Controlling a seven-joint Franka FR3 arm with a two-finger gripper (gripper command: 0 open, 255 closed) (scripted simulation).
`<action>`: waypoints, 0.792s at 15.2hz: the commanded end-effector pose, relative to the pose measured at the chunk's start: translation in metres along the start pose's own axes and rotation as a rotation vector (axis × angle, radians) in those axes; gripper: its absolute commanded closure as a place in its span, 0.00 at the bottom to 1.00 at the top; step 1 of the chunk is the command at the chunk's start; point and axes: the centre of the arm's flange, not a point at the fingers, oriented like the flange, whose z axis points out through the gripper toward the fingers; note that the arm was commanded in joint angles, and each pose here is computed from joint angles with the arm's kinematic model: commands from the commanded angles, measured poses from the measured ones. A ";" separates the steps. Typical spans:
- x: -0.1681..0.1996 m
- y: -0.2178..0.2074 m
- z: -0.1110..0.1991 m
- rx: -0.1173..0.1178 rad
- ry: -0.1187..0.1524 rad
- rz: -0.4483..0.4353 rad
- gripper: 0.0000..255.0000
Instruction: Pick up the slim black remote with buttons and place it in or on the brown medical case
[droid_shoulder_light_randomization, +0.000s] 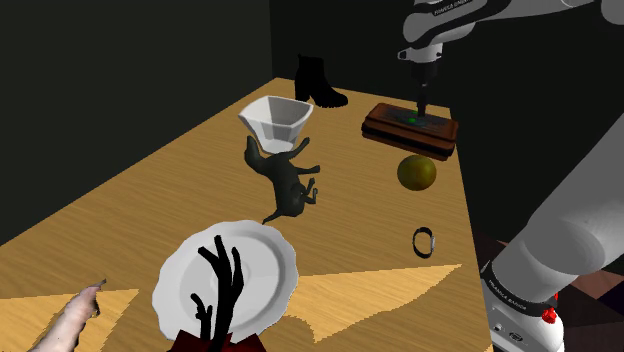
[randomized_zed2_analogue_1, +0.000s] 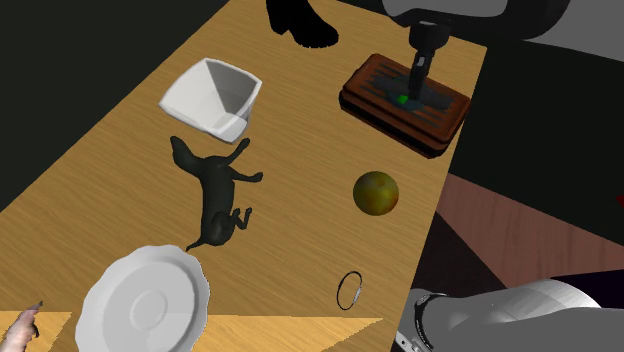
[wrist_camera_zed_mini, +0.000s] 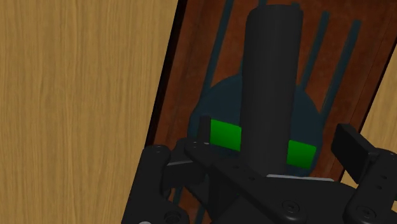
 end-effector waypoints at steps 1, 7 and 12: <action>0.000 0.000 0.000 0.000 0.000 0.000 0.00; 0.000 0.000 -0.050 0.000 0.000 0.000 0.00; 0.000 0.000 -0.050 0.000 0.000 0.000 0.00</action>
